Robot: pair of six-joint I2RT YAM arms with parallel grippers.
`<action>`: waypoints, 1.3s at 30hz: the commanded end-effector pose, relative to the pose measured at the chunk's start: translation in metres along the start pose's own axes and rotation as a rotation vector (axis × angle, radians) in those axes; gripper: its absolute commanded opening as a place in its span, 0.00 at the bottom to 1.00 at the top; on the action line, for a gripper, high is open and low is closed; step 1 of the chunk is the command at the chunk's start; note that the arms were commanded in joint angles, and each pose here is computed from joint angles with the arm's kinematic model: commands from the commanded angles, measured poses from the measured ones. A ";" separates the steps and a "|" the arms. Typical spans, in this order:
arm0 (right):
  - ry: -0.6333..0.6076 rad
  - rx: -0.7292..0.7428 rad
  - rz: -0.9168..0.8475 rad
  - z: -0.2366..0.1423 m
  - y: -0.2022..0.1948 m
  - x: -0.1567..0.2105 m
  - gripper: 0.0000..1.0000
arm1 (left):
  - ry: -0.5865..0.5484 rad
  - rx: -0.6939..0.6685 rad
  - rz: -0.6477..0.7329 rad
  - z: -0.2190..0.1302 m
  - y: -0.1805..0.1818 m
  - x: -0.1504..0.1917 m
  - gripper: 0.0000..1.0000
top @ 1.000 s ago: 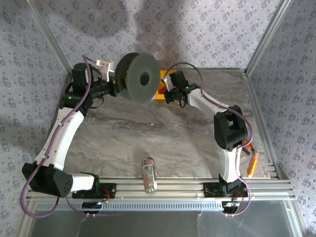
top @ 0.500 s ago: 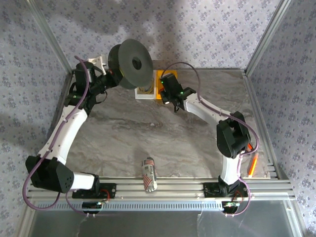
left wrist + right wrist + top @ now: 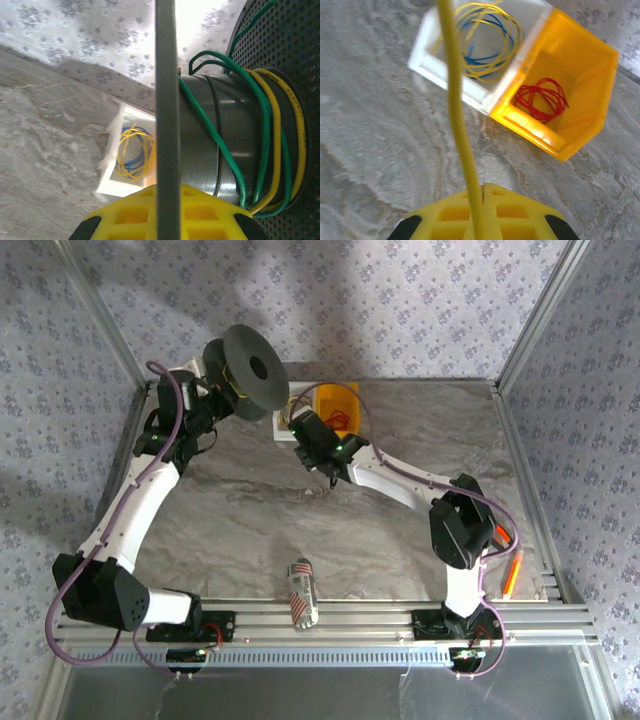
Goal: Wrap the cables
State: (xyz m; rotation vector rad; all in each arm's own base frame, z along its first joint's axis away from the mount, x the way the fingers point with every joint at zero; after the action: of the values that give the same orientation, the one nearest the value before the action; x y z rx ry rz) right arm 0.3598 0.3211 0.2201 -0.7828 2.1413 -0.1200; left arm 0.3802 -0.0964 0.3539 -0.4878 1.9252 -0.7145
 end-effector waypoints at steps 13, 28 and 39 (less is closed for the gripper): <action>-0.111 -0.083 -0.191 -0.058 0.035 -0.050 0.00 | -0.202 -0.242 0.186 0.020 -0.019 -0.037 0.00; -0.286 -0.246 0.016 -0.089 -0.011 -0.117 0.00 | 0.094 -0.342 0.471 0.047 -0.010 0.025 0.00; -0.278 -0.233 0.048 -0.087 -0.037 -0.124 0.00 | 0.383 -0.345 0.797 0.048 -0.014 0.079 0.00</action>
State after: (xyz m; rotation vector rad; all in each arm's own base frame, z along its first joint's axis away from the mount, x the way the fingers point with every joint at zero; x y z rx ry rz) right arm 0.3605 0.3553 0.3225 -0.9427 2.0457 0.2203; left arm 0.4095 -0.1706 0.3128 0.0500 2.2463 -0.0794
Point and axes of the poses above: each hand's point on the last joint's axis, 136 mm out from that joint toward the fingers, its own z axis out along the fingers, its own y axis along the line the jaws close on, x = y × z, the point moved 5 cm from there along -z, back along the fingers, and after that the axes turned 5 degrees about -z, right-handed, at the moved point
